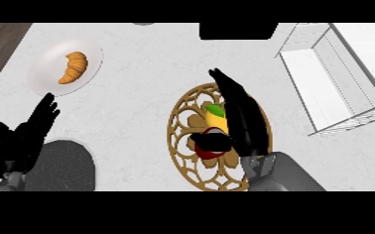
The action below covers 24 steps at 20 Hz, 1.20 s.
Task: Pick the lemon from the placemat and place it in the tiered shelf
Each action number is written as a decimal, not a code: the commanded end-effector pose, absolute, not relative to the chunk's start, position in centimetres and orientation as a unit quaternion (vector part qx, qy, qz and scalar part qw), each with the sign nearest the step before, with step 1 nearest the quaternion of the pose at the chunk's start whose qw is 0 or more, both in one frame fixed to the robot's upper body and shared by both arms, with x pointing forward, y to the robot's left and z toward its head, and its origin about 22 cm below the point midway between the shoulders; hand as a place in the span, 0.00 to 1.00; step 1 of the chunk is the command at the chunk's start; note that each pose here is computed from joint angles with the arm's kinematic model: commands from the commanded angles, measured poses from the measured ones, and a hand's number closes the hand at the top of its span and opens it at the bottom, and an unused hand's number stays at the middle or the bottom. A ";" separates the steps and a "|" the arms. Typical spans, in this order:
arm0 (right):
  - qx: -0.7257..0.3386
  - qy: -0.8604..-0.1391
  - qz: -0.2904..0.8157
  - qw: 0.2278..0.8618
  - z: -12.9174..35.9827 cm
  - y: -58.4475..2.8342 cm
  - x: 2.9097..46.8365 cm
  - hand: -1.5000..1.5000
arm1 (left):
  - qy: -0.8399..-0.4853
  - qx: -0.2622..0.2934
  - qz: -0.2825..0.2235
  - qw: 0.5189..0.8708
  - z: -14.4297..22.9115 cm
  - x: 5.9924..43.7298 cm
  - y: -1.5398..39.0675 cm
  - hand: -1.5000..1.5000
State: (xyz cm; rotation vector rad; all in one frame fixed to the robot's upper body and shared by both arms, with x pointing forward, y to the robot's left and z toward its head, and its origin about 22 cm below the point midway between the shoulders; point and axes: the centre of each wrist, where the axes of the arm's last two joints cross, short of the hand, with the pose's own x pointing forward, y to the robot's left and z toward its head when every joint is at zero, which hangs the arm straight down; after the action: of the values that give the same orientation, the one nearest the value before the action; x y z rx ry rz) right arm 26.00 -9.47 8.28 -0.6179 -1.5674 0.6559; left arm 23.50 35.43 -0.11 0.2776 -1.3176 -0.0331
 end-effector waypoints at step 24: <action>-0.366 -0.385 0.597 0.601 11.4 -8.8 29.7 0.00 | -0.617 0.118 -0.013 0.778 0.9 23.1 36.4 0.50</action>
State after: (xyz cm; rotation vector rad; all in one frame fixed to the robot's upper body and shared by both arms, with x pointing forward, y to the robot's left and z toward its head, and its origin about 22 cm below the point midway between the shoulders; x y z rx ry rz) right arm 29.63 -8.04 11.45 -0.8021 -0.9857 1.3626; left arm 23.40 35.09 -0.04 0.2545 -1.3270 -0.0395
